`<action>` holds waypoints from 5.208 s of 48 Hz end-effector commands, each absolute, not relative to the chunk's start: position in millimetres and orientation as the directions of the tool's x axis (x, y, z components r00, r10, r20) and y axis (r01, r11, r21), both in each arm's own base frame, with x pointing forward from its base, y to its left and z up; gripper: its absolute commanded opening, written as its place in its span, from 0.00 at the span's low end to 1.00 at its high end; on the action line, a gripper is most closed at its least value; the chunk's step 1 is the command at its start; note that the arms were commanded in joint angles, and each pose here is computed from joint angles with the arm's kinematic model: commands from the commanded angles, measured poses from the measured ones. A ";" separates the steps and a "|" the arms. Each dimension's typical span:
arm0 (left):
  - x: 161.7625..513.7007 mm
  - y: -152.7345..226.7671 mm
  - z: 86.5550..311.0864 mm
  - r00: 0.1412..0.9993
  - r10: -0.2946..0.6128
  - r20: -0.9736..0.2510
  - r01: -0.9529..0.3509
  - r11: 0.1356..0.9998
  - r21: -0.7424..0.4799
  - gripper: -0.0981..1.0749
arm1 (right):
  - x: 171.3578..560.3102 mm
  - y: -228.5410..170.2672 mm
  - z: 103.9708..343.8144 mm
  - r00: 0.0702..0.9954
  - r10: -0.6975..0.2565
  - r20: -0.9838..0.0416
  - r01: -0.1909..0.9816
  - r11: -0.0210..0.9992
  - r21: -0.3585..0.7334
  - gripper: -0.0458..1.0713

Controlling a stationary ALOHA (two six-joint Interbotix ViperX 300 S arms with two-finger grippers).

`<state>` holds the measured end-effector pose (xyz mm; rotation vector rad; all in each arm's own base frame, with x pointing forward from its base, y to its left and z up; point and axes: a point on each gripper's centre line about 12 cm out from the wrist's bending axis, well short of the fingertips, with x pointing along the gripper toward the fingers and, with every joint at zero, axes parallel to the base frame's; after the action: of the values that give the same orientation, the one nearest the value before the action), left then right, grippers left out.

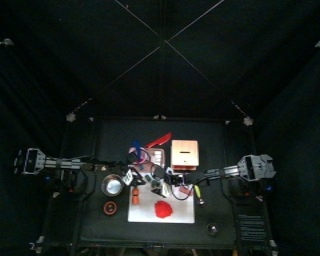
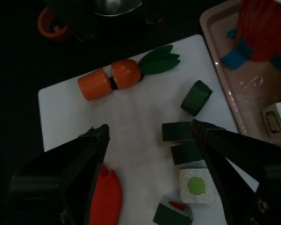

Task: Put carrot top into soy sauce bowl

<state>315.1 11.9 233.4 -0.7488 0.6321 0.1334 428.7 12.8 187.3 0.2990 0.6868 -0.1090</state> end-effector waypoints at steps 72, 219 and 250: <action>325.7 -17.1 147.1 0.317 0.183 -0.931 -0.823 0.540 -0.174 0.84 | 365.1 -4.6 236.4 0.813 -0.039 -0.581 0.227 0.940 0.254 0.96; 216.0 -16.1 167.2 0.270 0.174 -0.947 -0.846 0.512 -0.147 0.74 | 335.9 -7.5 216.1 0.788 -0.038 -0.614 0.262 0.924 0.278 0.96; 248.5 -15.5 198.3 0.458 0.204 -0.865 -0.752 0.607 -0.255 0.74 | 334.6 -8.1 214.0 0.784 -0.040 -0.619 0.262 0.926 0.272 0.96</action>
<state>239.9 -12.8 191.2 -0.6840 0.9444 0.6846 330.5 -7.2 201.5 0.3581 0.6941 -0.1748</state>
